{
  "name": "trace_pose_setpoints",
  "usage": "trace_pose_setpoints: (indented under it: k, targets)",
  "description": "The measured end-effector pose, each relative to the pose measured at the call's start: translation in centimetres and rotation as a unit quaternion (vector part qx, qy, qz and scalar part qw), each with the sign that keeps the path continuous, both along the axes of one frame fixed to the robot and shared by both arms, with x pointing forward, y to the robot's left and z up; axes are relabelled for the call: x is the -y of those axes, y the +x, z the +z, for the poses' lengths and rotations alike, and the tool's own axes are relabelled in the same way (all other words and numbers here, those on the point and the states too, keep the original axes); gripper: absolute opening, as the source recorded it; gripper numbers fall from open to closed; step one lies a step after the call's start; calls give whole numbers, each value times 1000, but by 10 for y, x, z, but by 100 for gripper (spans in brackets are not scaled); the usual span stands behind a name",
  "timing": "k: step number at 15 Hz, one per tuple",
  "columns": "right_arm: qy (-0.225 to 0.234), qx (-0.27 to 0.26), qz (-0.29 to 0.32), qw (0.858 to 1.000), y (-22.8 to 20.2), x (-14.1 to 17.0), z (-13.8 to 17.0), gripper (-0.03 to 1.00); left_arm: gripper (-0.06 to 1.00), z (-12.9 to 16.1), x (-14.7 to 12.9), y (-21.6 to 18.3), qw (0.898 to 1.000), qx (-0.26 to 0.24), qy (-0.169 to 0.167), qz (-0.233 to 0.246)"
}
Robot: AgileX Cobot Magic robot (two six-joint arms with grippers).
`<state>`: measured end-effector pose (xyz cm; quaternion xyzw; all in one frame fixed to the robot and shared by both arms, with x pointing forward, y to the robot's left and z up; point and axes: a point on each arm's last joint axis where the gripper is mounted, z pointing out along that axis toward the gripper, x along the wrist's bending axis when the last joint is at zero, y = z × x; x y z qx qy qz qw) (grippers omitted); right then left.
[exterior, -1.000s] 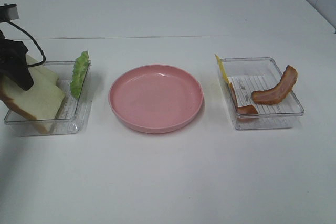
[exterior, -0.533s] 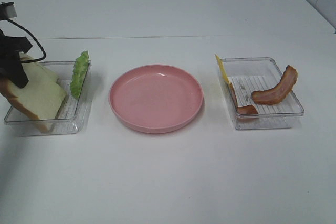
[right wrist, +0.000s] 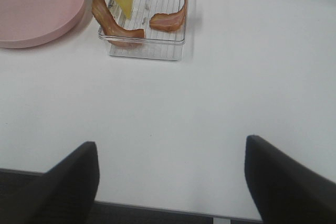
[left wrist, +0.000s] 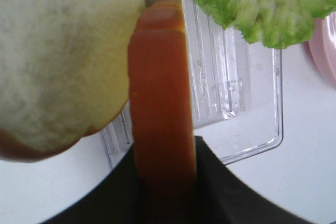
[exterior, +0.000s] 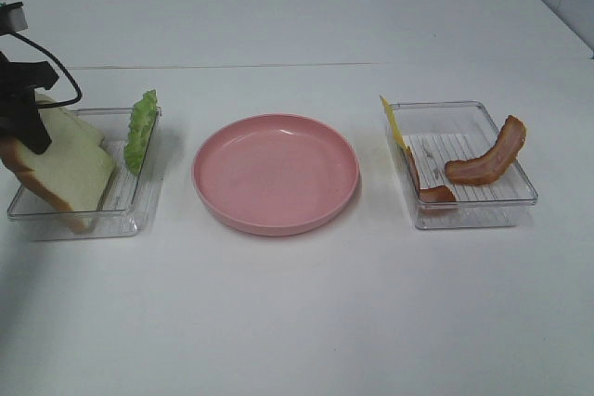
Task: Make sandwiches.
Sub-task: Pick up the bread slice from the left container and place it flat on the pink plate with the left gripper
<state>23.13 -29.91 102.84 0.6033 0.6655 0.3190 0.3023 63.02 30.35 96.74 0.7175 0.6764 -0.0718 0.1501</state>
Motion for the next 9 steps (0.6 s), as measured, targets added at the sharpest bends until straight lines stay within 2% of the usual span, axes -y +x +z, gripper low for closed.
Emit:
trace_pose_setpoints:
  k: [1,5,6,9]
  targets:
    - [0,0,0,1000,0,0,0,75,20,7,1,0,1000,10,-3,1]
    - [0,0,0,1000,0,0,0,75,20,71,6,-9,997,74,-27,5]
    - [0,0,0,1000,0,0,0,75,20,110,12,-19,993,107,-54,2]
    - [0,0,0,1000,0,0,0,75,20,148,34,-22,976,162,-145,-17]
